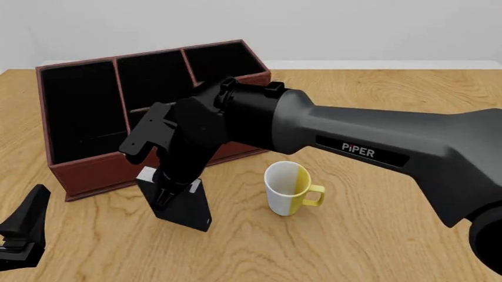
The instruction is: Pick up the book and place it in the front compartment of the caddy.
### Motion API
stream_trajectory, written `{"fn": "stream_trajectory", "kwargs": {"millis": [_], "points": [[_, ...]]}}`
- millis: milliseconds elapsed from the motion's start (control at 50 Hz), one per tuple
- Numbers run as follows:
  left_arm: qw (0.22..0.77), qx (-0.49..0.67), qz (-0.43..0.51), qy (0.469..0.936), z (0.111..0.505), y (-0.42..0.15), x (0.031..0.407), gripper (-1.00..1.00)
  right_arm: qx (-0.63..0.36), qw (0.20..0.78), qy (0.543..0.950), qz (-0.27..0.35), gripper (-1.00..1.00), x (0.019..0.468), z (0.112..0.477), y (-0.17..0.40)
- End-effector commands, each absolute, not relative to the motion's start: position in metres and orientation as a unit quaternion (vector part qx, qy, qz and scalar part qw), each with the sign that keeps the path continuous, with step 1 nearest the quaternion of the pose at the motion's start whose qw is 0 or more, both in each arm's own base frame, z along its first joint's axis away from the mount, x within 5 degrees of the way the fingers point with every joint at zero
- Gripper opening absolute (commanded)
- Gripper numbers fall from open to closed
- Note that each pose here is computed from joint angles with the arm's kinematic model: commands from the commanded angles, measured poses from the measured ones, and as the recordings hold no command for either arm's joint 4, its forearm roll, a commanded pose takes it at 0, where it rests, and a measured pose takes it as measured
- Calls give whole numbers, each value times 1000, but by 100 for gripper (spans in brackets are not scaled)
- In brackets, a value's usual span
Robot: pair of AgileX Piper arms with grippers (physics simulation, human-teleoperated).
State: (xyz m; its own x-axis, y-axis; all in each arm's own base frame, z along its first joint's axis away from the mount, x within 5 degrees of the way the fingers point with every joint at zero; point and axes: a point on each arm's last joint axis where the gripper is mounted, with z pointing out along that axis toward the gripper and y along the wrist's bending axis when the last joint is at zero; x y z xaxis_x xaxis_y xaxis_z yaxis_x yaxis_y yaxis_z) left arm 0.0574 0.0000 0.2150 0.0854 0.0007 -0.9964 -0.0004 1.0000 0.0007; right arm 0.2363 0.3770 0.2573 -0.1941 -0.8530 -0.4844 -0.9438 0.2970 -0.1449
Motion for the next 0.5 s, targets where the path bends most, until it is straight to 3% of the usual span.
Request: {"fn": "stream_trajectory", "kwargs": {"millis": [20, 500], "points": [[737, 0, 0, 676, 215, 0, 57, 100, -585, 251, 765, 96, -100, 233, 266, 377], [737, 0, 0, 676, 215, 0, 57, 100, -604, 291, 737, 89, -100, 239, 342, 360]]}}
